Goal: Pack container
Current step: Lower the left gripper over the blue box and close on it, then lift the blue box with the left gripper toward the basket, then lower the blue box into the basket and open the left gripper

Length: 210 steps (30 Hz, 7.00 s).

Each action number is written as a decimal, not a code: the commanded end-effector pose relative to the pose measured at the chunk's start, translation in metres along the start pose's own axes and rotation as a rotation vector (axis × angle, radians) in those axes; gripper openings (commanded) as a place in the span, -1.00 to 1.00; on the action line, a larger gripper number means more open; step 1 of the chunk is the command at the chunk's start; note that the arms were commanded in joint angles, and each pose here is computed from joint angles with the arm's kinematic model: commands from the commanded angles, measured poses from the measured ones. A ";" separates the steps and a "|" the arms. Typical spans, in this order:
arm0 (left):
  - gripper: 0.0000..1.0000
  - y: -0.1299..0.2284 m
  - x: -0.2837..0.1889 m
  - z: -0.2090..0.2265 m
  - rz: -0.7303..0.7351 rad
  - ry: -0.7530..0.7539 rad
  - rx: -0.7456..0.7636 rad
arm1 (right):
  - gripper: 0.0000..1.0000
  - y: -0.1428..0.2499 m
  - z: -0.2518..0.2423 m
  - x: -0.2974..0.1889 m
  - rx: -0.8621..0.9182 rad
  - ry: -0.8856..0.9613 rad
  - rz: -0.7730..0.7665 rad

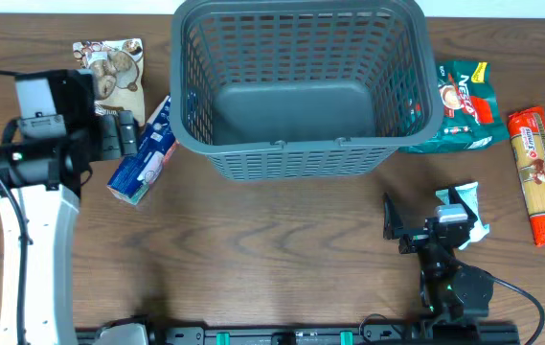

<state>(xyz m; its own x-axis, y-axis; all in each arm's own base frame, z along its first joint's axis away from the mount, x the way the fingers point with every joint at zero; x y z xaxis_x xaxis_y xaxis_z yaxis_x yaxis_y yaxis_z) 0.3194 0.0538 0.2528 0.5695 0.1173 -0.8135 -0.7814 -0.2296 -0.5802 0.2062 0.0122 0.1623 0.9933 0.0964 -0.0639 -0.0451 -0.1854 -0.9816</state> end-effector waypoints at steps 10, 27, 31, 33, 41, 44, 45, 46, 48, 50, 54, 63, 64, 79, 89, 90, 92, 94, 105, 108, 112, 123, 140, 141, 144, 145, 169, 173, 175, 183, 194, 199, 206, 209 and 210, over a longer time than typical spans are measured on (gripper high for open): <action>0.97 0.031 0.057 -0.022 0.248 0.318 0.258 | 0.98 0.001 -0.001 0.000 -0.012 0.008 0.001; 0.97 0.042 0.106 -0.013 0.331 0.272 0.351 | 0.99 0.001 -0.001 0.000 -0.012 0.008 0.001; 0.97 0.040 0.106 -0.013 0.304 0.291 0.475 | 0.99 0.001 -0.001 0.000 -0.012 0.008 0.001; 0.97 0.038 0.107 -0.013 0.289 0.296 0.524 | 0.99 0.001 -0.001 0.000 -0.012 0.008 0.001; 0.97 0.031 0.121 -0.016 0.248 0.310 0.539 | 0.99 0.001 -0.001 0.000 -0.012 0.008 0.001; 0.97 0.036 0.129 -0.016 0.273 0.319 0.533 | 0.98 0.001 -0.001 0.000 -0.012 0.008 0.001; 0.97 0.039 0.133 -0.016 0.285 0.323 0.532 | 0.98 0.001 -0.001 0.000 -0.012 0.008 0.001; 0.96 0.041 0.136 -0.017 0.297 0.326 0.533 | 0.98 0.001 -0.001 0.000 -0.012 0.008 0.001; 0.96 0.045 0.141 -0.022 0.314 0.341 0.539 | 0.99 0.001 -0.001 0.000 -0.012 0.008 0.001; 0.97 0.048 0.145 -0.030 0.315 0.370 0.547 | 0.99 0.001 -0.001 0.000 -0.012 0.008 0.001; 0.97 0.047 0.151 -0.049 0.292 0.409 0.580 | 0.99 0.001 -0.001 0.000 -0.012 0.008 0.001; 0.97 0.058 0.174 -0.073 0.310 0.403 0.648 | 0.99 0.001 -0.001 0.000 -0.012 0.008 0.001; 0.97 0.059 0.176 -0.072 0.317 0.392 0.647 | 0.98 0.001 -0.001 0.000 -0.012 0.008 0.001; 0.97 0.064 0.205 -0.047 0.361 0.269 0.635 | 0.99 0.001 -0.001 0.000 -0.012 0.008 0.001; 0.97 0.075 0.214 -0.043 0.409 0.272 0.602 | 0.99 0.001 -0.001 0.000 -0.012 0.008 0.001; 0.97 0.076 0.214 -0.043 0.411 0.271 0.579 | 0.97 0.001 -0.001 0.000 -0.012 0.008 0.001; 0.97 0.078 0.213 -0.043 0.427 0.264 0.540 | 0.98 0.001 -0.001 0.000 -0.012 0.008 0.001; 0.97 0.078 0.213 -0.043 0.432 0.264 0.537 | 0.98 0.001 -0.001 0.000 -0.012 0.008 0.001; -0.88 0.071 0.217 -0.043 0.393 0.255 0.541 | 0.98 0.001 -0.001 0.000 -0.012 0.008 0.001; -0.89 0.071 0.217 -0.042 0.394 0.248 0.542 | 0.99 0.001 -0.001 0.000 -0.012 0.008 0.001; -0.89 0.069 0.216 -0.035 0.399 0.185 0.517 | 0.98 0.001 -0.001 0.000 -0.012 0.008 0.001; -0.89 -0.002 0.168 -0.010 0.196 0.002 0.307 | 0.98 0.001 -0.001 0.000 -0.012 0.008 0.001; -0.89 -0.123 -0.052 -0.024 -0.434 0.120 0.205 | 0.98 0.001 -0.001 0.000 -0.012 0.008 0.001; -0.89 -0.126 -0.066 -0.028 -0.466 0.150 0.213 | 0.98 0.001 -0.001 0.000 -0.012 0.008 0.001; -0.88 -0.132 -0.103 -0.041 -0.538 0.252 0.243 | 0.99 0.001 -0.001 0.000 -0.012 0.008 0.001; -0.88 -0.133 -0.114 -0.046 -0.552 0.287 0.254 | 0.98 0.001 -0.001 0.000 -0.012 0.008 0.001; -0.89 -0.116 -0.157 -0.182 -0.500 0.800 0.589 | 0.99 0.001 -0.001 0.000 -0.012 0.008 0.001; -0.89 -0.098 -0.159 -0.215 -0.498 0.880 0.721 | 0.98 0.001 -0.001 0.000 -0.012 0.008 0.001; -0.88 -0.089 -0.161 -0.227 -0.496 0.906 0.772 | 0.99 0.001 -0.001 0.000 -0.012 0.008 0.001; -0.89 -0.055 -0.152 -0.268 -0.408 0.991 0.890 | 0.98 0.001 -0.001 0.000 -0.012 0.008 0.001; -0.88 -0.035 -0.109 -0.286 -0.272 0.997 0.950 | 0.99 0.001 -0.001 0.000 -0.012 0.008 0.001; -0.89 -0.030 -0.087 -0.291 -0.215 0.994 0.955 | 0.99 0.001 -0.001 0.000 -0.012 0.008 0.001; -0.89 -0.019 -0.055 -0.291 -0.148 0.945 1.028 | 0.99 0.001 -0.001 0.000 -0.012 0.008 0.001; -0.88 -0.017 -0.042 -0.293 -0.125 0.928 1.037 | 0.99 0.001 -0.001 0.000 -0.012 0.008 0.001; -0.89 -0.016 -0.039 -0.294 -0.118 0.927 1.037 | 0.99 0.001 -0.001 0.000 -0.012 0.008 0.001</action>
<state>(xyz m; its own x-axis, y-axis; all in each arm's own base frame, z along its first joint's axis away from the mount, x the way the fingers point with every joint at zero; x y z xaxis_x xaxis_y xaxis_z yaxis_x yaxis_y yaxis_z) 0.3787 -0.2291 0.3026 0.2705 -0.6853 -0.6762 -0.3578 0.5805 -0.7315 0.2062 0.0122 0.1621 0.9932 0.0968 -0.0643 -0.0454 -0.1858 -0.9815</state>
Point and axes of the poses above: each gripper's point midway between its finger pads, its own x axis out along the fingers, its own z axis along the line the jaws close on, y = z × x, the point moved 4 cm from there along -x, back along the fingers, and after that the axes turned 8 degrees about -x, right-handed, at the moved point
